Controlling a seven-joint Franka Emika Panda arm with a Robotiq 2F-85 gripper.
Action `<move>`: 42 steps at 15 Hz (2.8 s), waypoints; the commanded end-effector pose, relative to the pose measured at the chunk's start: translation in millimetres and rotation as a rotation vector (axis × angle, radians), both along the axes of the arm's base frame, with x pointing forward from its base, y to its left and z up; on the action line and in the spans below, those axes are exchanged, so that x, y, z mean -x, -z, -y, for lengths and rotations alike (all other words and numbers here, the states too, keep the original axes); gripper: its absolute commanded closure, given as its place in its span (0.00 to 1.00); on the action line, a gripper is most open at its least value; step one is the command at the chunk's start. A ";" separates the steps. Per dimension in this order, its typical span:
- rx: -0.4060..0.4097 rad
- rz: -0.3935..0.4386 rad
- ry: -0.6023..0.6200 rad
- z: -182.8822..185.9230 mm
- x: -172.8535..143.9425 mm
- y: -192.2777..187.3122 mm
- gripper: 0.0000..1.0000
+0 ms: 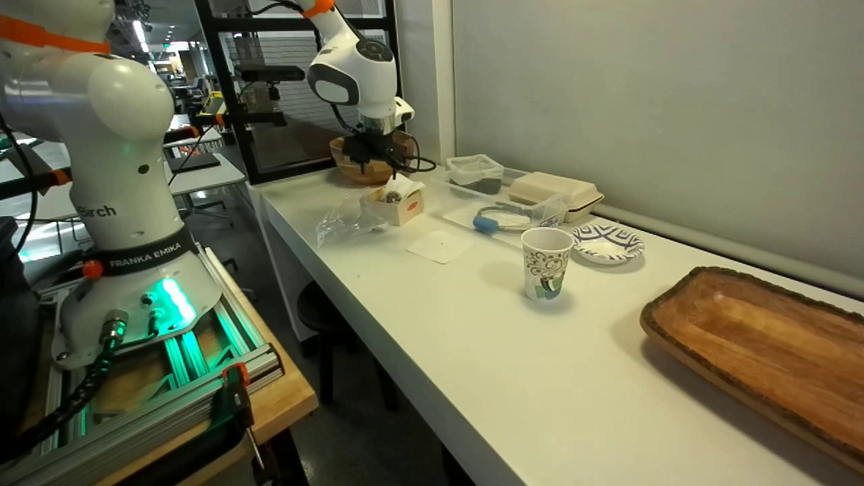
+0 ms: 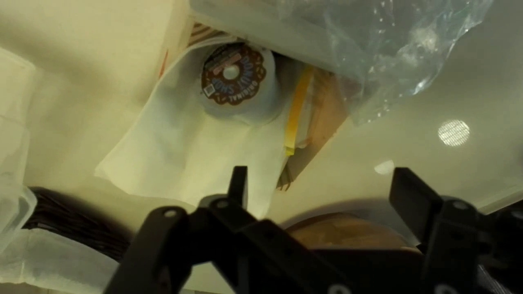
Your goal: Remove the wooden block out of the box
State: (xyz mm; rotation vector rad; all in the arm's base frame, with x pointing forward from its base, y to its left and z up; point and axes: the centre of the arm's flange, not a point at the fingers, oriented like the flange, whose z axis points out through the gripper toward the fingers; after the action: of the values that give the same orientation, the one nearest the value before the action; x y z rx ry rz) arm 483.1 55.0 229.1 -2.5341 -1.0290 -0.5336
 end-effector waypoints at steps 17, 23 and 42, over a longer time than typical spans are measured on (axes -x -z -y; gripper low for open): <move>-0.012 -0.147 0.038 -18.7 -20.1 31.9 0.88; -0.003 -0.159 0.061 -21.9 -21.3 8.7 0.98; 0.489 0.082 0.540 89.1 36.8 -93.3 0.98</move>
State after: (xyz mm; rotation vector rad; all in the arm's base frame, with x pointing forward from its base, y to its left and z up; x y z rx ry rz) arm 457.1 -30.6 305.1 -3.1226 -0.5732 -0.5965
